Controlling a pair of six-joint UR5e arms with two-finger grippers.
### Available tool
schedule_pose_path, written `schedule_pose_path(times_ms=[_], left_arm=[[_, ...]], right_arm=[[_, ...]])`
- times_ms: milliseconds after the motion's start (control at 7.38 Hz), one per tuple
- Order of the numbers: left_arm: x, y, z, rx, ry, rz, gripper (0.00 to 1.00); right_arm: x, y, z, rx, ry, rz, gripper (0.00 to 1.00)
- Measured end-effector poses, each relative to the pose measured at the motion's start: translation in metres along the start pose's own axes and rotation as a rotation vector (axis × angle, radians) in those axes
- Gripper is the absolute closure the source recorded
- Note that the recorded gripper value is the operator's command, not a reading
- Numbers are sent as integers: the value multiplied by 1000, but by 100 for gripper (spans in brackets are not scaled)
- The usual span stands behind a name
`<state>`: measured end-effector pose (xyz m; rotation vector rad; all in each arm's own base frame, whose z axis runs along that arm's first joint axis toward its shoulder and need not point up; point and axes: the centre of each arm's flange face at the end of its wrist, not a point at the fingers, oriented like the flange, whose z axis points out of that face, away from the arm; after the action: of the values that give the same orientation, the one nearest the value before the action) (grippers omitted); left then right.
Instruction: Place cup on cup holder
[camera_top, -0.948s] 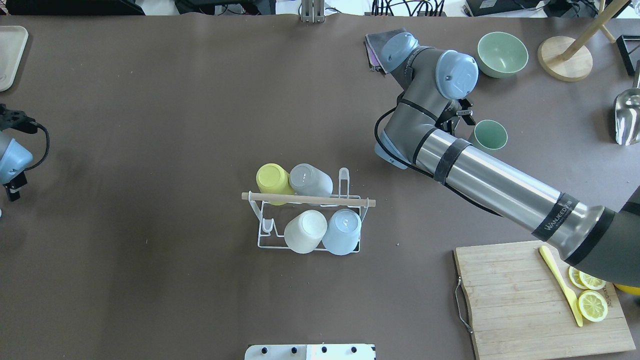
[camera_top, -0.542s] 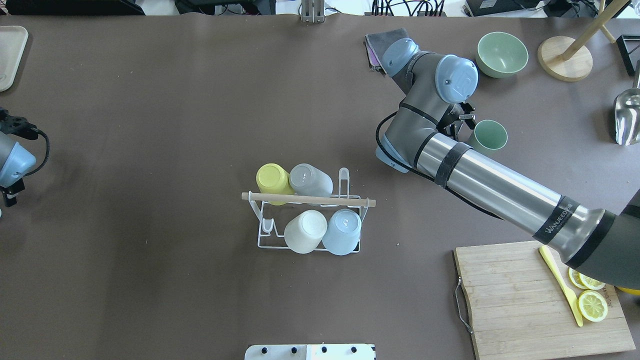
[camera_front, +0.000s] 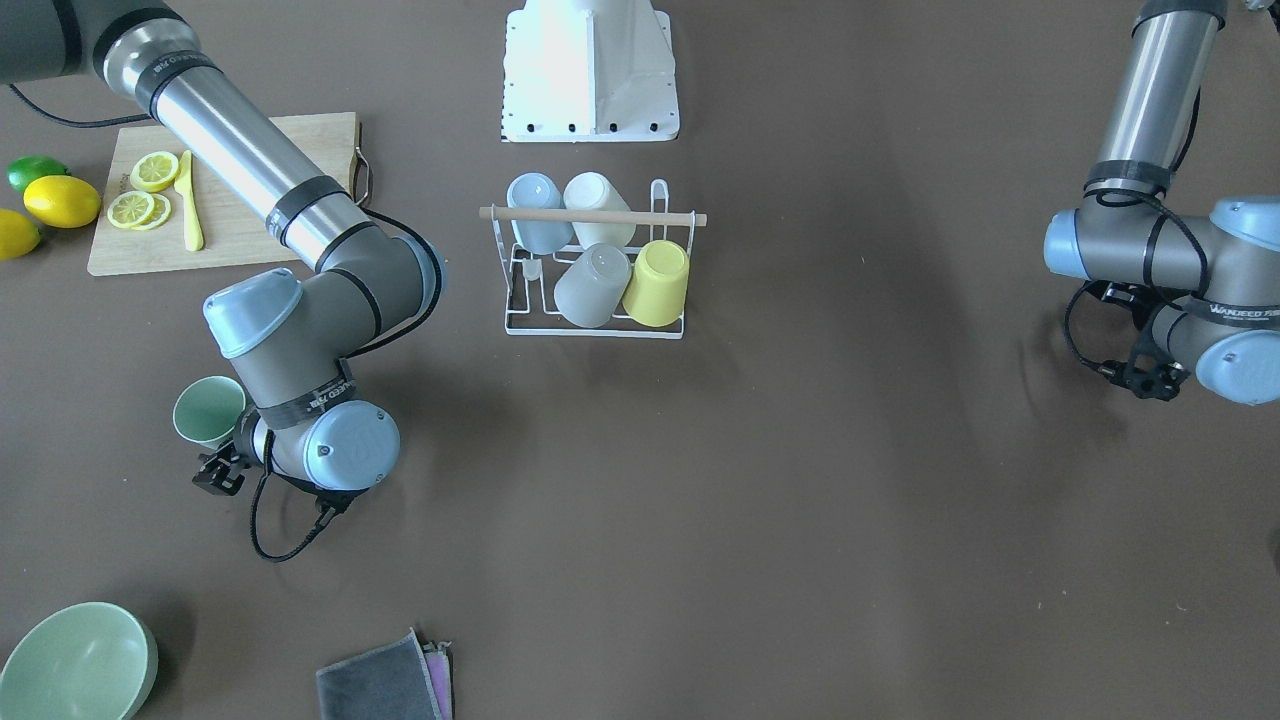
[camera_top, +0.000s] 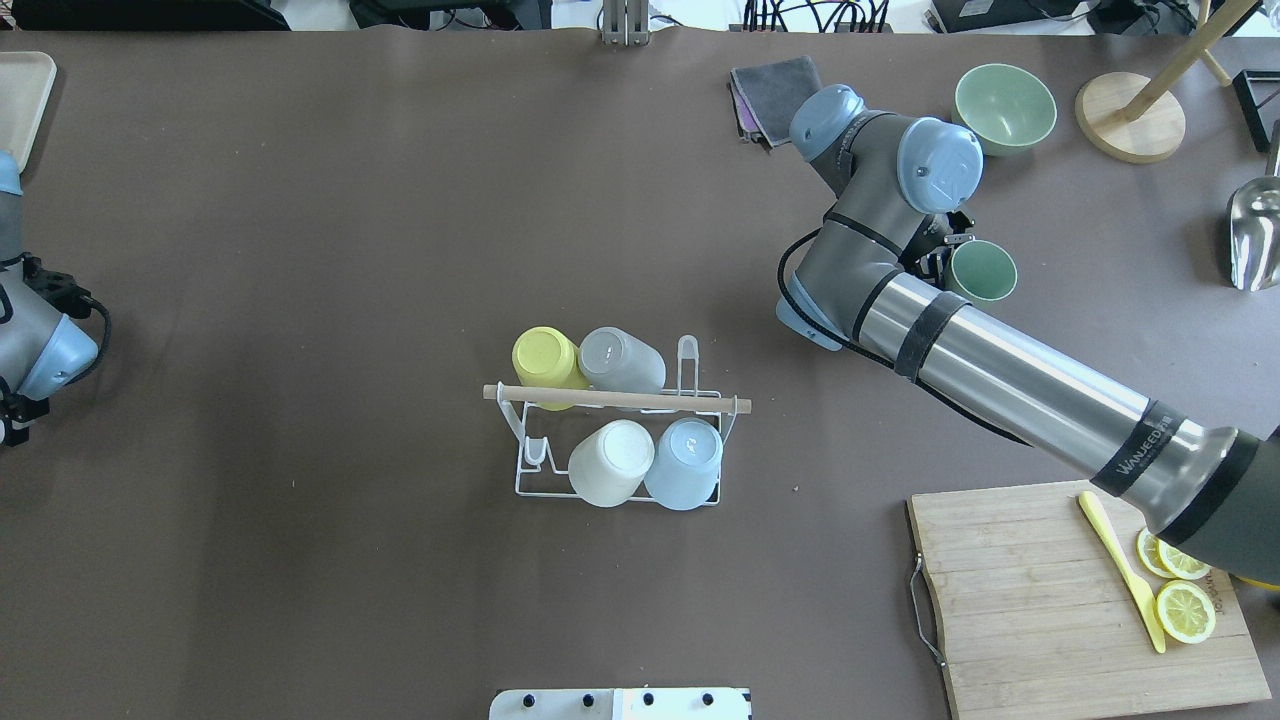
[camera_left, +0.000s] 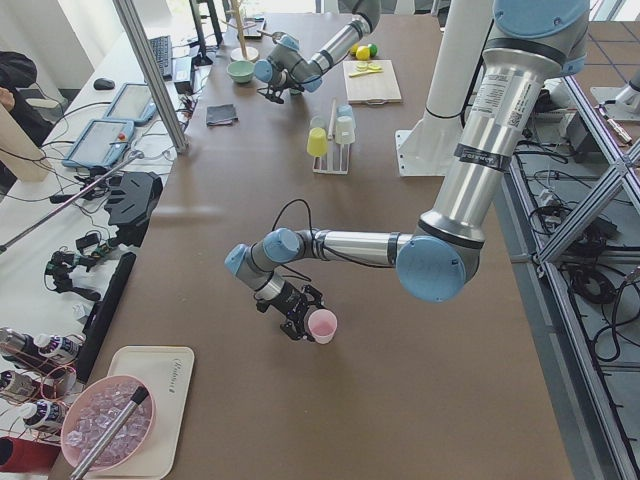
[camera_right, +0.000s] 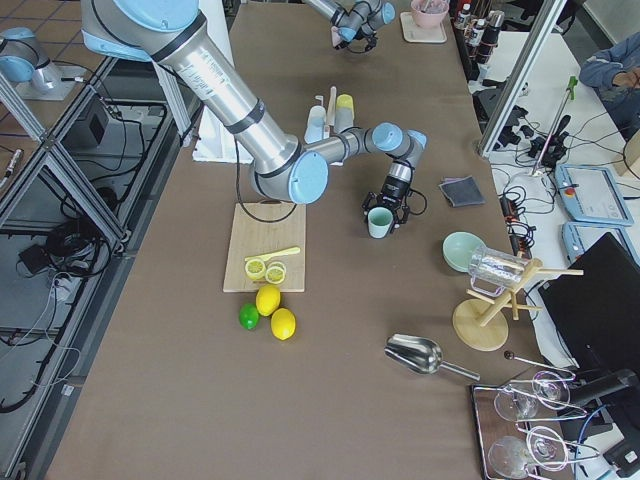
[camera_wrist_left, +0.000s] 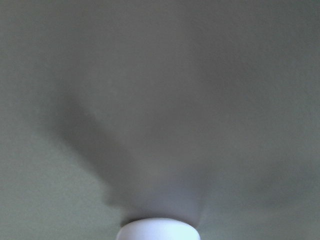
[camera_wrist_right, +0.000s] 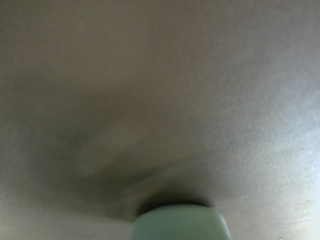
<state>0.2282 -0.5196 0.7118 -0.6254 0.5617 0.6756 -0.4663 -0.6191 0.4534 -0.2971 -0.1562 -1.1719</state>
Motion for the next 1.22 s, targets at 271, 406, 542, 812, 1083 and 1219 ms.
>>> schedule_pose_path(times_ms=[271,406,542,812,1083,1219], left_arm=[[6,-3,3,-31,-19,16,3],[6,-3,5,-44,-22,29,3],[5,-1,6,-56,-25,34,3],[4,0,7,-74,-33,40,3],[6,0,10,-88,-36,46,3],[7,-1,11,-94,-42,50,3]], right_arm=[[-1,5,6,2,1,-1,0],[-1,6,7,2,1,-1,0],[-1,6,8,0,0,-1,0],[-1,9,12,1,1,-1,0],[-1,15,17,7,3,-1,0],[0,17,18,9,3,-4,24]])
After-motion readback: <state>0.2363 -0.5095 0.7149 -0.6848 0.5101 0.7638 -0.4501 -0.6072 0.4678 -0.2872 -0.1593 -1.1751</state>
